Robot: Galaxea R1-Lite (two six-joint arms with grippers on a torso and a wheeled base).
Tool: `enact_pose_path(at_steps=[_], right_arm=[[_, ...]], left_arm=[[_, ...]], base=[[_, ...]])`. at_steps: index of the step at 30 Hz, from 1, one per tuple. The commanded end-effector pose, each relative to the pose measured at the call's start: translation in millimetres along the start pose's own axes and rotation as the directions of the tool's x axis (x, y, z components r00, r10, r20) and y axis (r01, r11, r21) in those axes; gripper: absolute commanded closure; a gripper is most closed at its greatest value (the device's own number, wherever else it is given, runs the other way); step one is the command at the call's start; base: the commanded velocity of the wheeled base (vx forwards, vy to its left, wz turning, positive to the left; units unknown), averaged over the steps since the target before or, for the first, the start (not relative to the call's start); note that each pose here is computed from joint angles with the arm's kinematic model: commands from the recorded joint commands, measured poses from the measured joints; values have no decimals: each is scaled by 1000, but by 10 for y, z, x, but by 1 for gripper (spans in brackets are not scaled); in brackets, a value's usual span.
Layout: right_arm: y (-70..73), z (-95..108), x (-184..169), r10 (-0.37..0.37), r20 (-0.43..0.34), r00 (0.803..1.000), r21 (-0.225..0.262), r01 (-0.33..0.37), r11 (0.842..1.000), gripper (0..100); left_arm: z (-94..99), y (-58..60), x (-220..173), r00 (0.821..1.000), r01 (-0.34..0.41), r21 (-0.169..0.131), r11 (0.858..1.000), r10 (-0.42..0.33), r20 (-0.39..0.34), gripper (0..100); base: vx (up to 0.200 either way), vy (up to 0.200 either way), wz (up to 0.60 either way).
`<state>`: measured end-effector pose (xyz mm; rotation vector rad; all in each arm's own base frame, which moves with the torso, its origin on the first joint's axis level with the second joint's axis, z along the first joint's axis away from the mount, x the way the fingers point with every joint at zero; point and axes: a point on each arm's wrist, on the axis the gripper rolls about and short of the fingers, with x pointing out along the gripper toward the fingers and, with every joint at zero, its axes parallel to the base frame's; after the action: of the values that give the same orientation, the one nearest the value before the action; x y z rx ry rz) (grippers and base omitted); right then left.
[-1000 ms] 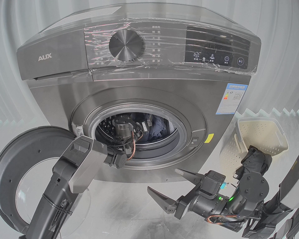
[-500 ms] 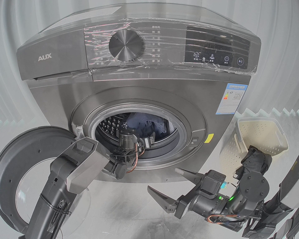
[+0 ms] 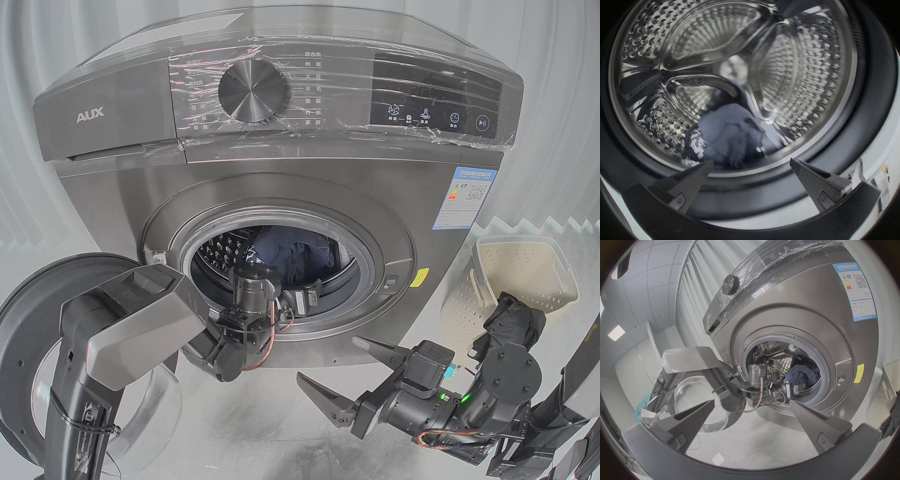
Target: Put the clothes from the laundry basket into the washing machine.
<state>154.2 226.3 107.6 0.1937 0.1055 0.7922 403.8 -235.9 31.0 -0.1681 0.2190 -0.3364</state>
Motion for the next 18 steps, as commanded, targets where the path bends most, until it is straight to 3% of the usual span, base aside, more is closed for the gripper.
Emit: enact_pose_path(at_steps=[1, 10, 18], right_arm=[[6, -1, -11, 3, -2, 1000, 1, -3, 1000, 0], [-7, 60, -56, -2, 18, 1000, 6, 2, 1000, 0], [-105, 100, -302, -60, 12, 998, 17, 60, 998, 0]], left_arm=[[136, -265, -596, 996, 87, 8, 996, -87, 21, 0], [216, -390, -1301, 986, 166, 19, 986, -166, 7, 0], [657, -459, -2175, 955, 283, 12, 959, -283, 85, 0]], base=[[0, 0, 0], [0, 0, 0], [0, 0, 0]])
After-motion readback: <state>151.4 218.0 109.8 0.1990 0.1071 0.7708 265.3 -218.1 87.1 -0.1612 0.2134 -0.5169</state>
